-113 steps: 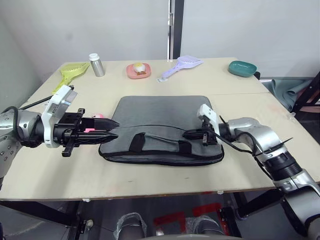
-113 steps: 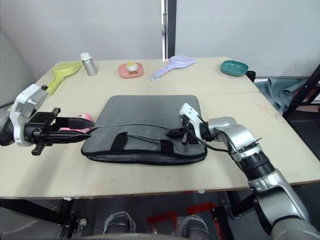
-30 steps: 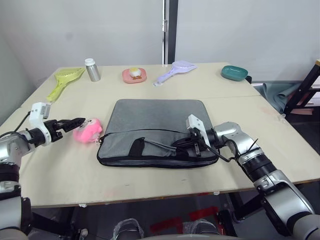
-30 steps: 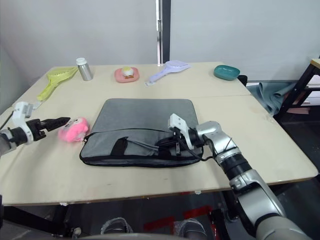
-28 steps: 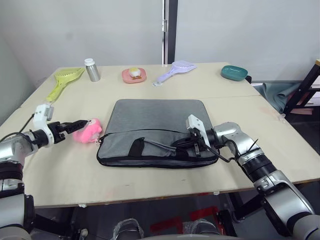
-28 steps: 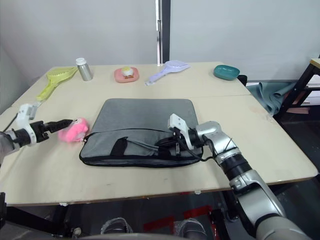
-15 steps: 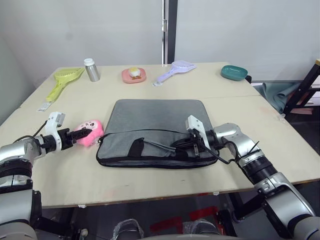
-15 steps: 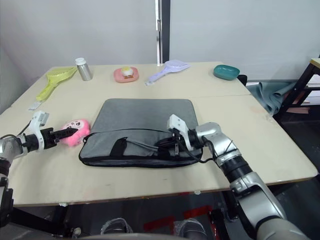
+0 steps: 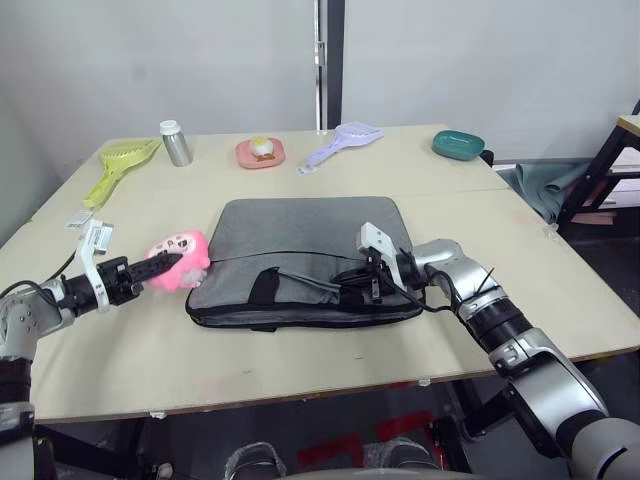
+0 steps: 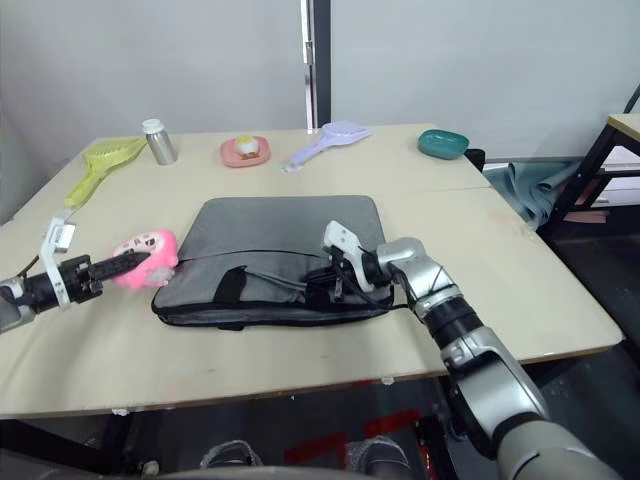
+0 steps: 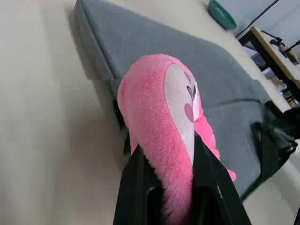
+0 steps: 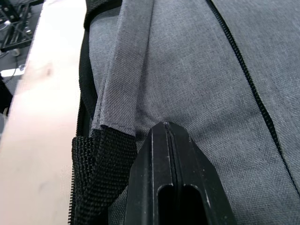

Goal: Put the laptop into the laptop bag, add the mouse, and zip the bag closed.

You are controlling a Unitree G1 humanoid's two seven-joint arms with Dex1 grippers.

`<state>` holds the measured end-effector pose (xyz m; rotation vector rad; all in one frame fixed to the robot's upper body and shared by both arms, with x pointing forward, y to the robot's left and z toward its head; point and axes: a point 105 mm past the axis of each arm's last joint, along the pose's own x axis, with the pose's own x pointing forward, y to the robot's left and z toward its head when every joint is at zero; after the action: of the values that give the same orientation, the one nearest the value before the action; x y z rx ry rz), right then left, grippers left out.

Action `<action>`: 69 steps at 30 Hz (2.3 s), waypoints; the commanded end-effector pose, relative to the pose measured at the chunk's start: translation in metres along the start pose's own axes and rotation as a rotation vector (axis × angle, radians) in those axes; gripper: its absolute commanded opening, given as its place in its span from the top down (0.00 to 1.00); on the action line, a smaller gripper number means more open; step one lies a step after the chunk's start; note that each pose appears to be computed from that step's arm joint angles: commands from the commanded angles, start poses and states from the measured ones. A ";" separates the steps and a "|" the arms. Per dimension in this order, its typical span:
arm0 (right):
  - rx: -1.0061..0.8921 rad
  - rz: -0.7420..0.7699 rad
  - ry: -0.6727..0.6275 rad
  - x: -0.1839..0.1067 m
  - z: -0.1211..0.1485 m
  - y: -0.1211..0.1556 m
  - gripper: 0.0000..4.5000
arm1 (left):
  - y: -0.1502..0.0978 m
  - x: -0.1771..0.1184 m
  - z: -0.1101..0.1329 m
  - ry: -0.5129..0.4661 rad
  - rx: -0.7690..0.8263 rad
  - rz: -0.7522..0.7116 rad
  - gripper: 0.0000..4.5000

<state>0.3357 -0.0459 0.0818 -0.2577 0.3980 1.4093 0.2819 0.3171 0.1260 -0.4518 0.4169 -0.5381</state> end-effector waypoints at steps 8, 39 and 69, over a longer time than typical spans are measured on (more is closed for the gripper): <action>0.145 -0.052 0.225 -0.004 -0.069 0.001 1.00 | 0.000 -0.029 -0.012 0.007 -0.023 0.058 0.95; 0.142 -0.054 0.265 0.001 -0.074 0.000 1.00 | -0.022 -0.059 -0.100 0.254 -0.228 -0.101 0.95; 0.140 -0.035 0.262 0.010 -0.071 0.006 1.00 | -0.114 0.030 -0.090 0.397 0.238 -0.479 0.95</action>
<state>0.3400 -0.0398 0.0784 -0.3167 0.4057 1.3884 0.2149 0.1967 0.0893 -0.2431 0.6754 -1.0736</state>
